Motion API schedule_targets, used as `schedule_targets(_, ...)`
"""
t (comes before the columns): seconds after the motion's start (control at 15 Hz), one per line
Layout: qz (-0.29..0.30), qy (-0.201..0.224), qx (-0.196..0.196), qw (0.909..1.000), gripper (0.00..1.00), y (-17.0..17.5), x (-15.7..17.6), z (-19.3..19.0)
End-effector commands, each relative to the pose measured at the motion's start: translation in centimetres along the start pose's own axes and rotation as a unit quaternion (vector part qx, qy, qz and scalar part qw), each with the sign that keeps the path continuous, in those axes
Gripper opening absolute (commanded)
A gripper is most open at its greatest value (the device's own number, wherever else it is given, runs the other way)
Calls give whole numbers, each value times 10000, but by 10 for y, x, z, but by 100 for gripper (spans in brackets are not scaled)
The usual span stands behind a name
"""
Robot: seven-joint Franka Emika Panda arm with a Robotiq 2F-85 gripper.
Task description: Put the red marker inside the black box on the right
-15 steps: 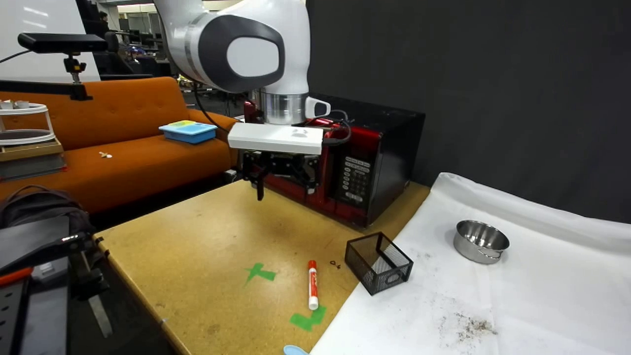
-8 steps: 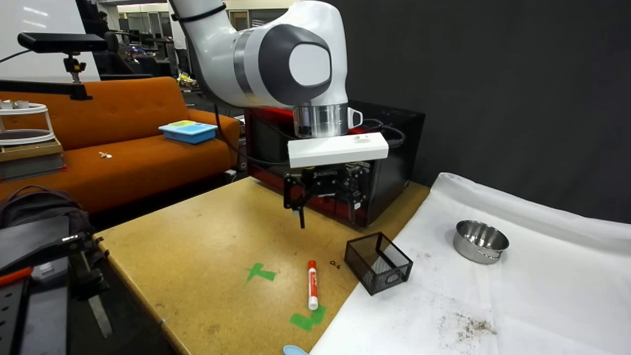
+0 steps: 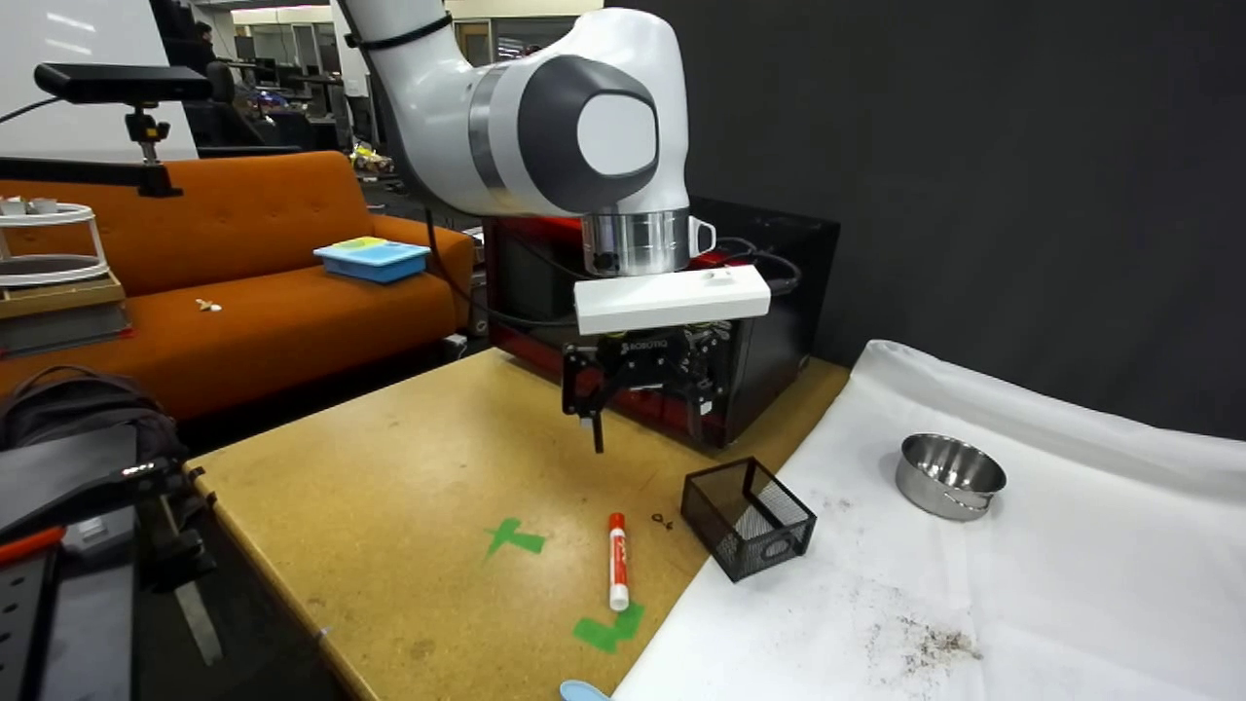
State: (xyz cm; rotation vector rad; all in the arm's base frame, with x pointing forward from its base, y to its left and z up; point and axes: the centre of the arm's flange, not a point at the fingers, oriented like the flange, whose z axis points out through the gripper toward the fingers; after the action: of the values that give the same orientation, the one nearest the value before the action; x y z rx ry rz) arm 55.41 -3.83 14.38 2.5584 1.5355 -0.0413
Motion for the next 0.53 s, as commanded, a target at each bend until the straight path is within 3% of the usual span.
schedule_targets(0.0,64,97,131,9998,100,3,8,24)
schedule_targets(0.47,341,166,239,9990,100,2,15,75)
